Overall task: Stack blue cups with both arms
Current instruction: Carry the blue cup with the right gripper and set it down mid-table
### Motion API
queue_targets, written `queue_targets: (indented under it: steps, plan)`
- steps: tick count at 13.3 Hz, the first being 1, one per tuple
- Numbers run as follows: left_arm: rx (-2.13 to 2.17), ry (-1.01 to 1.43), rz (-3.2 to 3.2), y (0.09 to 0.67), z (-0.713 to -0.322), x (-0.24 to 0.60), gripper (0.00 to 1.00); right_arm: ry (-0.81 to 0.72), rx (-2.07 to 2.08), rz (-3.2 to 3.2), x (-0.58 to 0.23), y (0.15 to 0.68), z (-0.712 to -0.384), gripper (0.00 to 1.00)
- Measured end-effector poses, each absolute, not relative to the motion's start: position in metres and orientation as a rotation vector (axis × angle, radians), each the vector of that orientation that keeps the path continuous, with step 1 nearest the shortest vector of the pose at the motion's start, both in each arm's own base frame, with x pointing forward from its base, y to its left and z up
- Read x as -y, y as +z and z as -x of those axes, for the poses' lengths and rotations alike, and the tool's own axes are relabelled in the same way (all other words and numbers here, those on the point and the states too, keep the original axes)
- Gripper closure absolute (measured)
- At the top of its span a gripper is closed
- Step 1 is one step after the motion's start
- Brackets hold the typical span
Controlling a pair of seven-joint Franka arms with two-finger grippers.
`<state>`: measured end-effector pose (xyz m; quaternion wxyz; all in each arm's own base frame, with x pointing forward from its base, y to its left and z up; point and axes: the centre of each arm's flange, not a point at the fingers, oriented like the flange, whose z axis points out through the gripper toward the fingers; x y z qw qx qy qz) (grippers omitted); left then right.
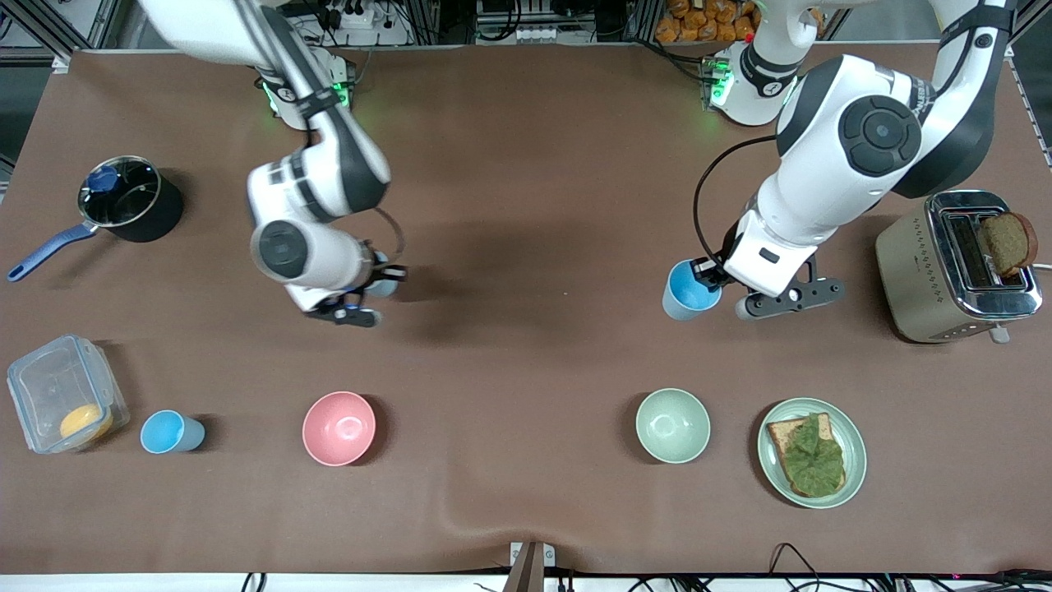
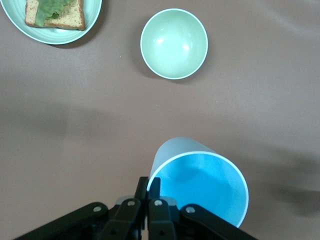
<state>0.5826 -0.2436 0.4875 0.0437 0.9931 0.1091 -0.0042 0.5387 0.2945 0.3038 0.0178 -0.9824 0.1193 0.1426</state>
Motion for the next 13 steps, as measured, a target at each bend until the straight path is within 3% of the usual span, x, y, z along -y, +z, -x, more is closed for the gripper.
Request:
queue_targets:
  steps: [4, 9, 10, 13]
  plan:
    - [-0.335, -0.036, -3.038, 0.479, -0.584, 0.244, 0.97, 0.414, -0.508, 3.013, -0.385, 0.280, -0.531, 0.98]
    - [-0.333, -0.045, -3.039, 0.476, -0.585, 0.245, 0.97, 0.365, -0.588, 2.998, -0.414, 0.244, -0.529, 0.97]
    - [-0.331, -0.045, -3.039, 0.475, -0.585, 0.245, 0.97, 0.363, -0.590, 2.996, -0.414, 0.244, -0.529, 0.91]
    - [-0.330, -0.046, -3.040, 0.475, -0.584, 0.246, 0.97, 0.339, -0.589, 2.986, -0.416, 0.254, -0.536, 0.59]
